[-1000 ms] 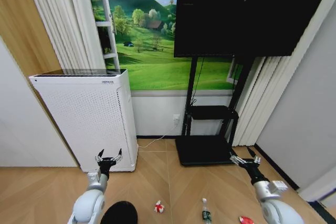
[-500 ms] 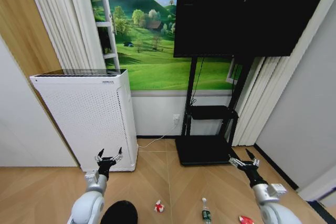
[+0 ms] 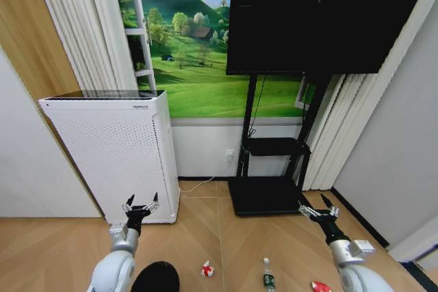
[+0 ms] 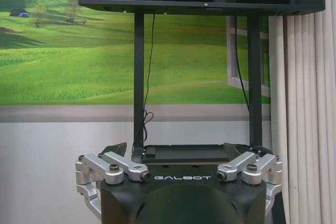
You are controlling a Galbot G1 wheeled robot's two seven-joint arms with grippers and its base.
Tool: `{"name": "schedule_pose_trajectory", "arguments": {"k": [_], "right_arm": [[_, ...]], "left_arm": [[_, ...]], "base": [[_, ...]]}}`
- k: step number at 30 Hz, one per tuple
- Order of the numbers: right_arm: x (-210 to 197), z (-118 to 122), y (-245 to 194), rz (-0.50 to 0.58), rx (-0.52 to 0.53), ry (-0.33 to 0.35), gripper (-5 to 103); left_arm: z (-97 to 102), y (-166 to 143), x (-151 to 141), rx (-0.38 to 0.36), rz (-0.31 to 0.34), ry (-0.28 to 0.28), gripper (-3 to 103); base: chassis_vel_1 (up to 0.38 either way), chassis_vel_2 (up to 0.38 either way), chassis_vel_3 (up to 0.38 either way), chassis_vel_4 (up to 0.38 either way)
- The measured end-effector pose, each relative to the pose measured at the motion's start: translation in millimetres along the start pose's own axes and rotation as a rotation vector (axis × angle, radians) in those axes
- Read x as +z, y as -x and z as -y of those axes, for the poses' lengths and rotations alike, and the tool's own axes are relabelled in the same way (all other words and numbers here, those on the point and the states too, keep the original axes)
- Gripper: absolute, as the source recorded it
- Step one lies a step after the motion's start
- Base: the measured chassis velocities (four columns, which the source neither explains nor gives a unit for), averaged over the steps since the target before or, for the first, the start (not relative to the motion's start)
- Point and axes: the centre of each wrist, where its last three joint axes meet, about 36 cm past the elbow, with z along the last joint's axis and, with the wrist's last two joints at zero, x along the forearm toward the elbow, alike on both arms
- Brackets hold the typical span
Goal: Pick up the trash bin and place the garbage on the floor into it.
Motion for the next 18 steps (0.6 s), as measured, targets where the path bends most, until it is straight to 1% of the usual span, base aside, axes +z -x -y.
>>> {"name": "schedule_pose_trajectory", "arguments": {"k": [18], "right_arm": [[-0.1, 0.1, 2.0, 0.001, 0.001, 0.001, 100]], "left_arm": [[0.6, 3.1, 1.1, -0.002, -0.004, -0.005, 100]], "base": [[0.0, 0.0, 0.0, 0.0]]}}
